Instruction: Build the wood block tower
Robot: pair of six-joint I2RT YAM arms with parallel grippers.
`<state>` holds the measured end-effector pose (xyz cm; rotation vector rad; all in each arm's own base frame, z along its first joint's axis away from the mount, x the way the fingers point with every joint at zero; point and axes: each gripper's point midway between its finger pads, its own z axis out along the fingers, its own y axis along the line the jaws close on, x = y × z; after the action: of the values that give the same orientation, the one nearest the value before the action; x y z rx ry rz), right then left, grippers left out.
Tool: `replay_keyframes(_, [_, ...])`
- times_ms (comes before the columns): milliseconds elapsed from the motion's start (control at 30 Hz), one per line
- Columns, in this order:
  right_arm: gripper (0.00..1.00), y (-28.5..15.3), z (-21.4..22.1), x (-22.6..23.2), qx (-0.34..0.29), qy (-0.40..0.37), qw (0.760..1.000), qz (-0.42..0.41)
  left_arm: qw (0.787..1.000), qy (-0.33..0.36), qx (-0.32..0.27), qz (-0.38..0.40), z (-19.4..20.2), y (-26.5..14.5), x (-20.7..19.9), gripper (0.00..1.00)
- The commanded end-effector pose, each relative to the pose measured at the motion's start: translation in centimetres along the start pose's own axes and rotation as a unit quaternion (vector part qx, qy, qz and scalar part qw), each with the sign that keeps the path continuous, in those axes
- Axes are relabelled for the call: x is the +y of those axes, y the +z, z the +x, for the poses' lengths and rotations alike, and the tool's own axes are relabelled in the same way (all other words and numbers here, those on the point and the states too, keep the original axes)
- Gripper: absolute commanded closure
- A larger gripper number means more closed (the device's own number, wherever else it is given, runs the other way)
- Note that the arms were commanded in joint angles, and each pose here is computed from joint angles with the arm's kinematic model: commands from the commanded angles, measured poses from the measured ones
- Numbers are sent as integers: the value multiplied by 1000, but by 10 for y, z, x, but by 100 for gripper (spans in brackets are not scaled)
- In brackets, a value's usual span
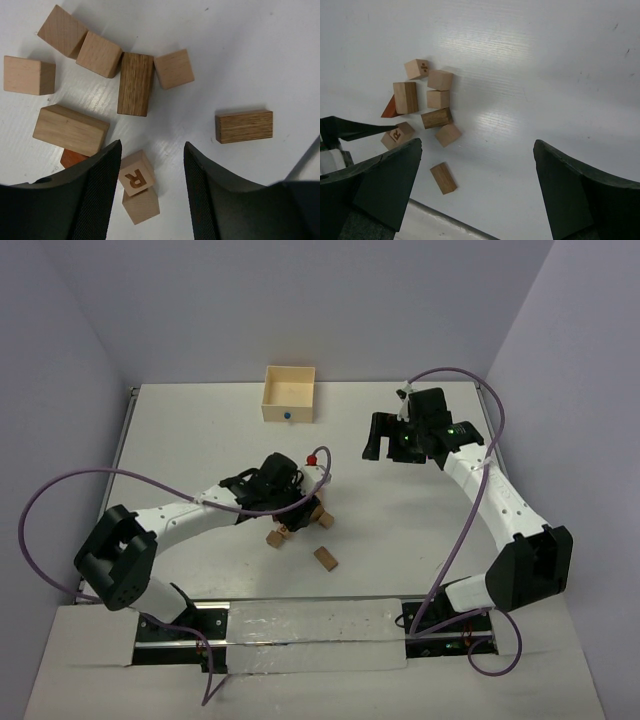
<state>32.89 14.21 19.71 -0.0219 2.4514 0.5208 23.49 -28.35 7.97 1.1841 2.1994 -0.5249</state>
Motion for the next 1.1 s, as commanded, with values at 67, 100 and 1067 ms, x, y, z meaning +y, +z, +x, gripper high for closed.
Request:
replay_keyframes(67, [0, -9, -8, 11, -21, -2, 999, -25, 998, 48, -36, -12, -32, 11, 11, 44])
replay_keyframes(100, [0, -8, -8, 11, -21, -2, 999, -26, 998, 53, -34, -11, -32, 14, 12, 44])
replay_keyframes(1067, [0, -6, -7, 15, -14, -4, 999, -39, 997, 69, 18, -15, -5, 66, 26, 47])
